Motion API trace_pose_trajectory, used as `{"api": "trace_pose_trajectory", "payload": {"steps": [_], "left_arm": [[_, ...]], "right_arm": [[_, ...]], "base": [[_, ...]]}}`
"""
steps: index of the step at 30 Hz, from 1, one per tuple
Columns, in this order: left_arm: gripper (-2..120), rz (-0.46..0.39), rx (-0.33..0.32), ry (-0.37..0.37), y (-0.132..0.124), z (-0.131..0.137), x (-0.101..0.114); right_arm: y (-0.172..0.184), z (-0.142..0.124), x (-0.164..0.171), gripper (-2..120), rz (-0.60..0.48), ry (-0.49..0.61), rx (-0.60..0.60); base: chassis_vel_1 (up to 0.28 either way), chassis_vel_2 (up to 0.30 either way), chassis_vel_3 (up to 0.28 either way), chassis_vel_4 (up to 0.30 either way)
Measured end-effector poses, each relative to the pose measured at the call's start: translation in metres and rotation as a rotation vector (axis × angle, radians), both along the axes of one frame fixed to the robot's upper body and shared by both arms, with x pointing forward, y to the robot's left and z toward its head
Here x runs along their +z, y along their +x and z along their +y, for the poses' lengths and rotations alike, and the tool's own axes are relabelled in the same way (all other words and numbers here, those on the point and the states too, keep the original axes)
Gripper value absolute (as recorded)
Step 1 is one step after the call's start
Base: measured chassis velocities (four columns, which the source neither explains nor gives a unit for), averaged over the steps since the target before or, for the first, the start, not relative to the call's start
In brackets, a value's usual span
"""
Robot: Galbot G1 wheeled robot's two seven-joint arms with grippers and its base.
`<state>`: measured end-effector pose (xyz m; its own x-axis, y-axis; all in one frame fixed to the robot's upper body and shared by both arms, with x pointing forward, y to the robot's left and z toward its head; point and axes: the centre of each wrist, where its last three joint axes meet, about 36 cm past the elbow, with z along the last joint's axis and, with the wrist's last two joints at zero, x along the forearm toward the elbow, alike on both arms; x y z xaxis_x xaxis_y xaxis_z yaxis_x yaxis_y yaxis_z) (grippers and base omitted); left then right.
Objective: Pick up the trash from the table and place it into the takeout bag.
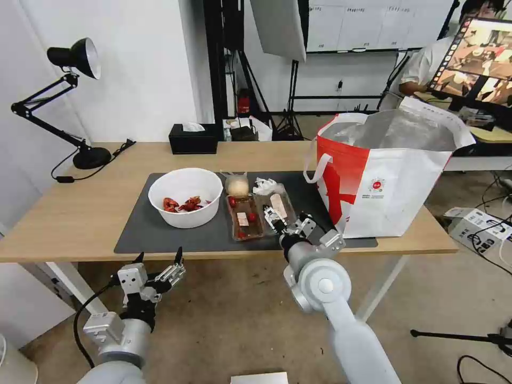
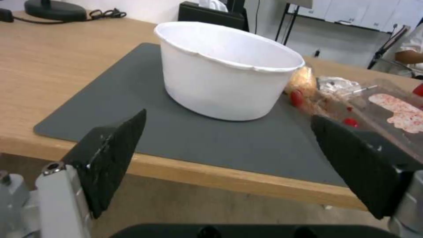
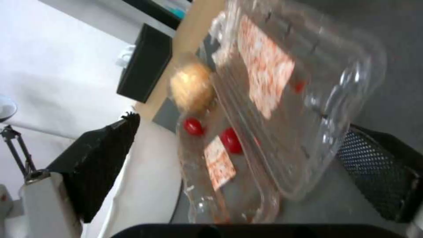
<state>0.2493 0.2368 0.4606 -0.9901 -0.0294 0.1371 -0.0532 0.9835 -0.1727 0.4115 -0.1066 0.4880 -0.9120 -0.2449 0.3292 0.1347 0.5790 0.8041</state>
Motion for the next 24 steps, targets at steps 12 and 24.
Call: {"api": "trace_pose_trajectory", "payload": {"steps": [12,24], "left_arm": [[100,-0.004,0.007,0.009,-0.006,0.002,0.005],[100,-0.001,0.016,0.013,-0.011,0.003,0.008]], "right_arm": [[0.002,0.000,0.021,100,-0.107,-0.013,0.026],[0.012,0.009,0.027,100,-0.055,0.135,0.093]], "base": [[0.000,0.000,0.000,0.000],[0.000,0.000,0.000,0.000]]}}
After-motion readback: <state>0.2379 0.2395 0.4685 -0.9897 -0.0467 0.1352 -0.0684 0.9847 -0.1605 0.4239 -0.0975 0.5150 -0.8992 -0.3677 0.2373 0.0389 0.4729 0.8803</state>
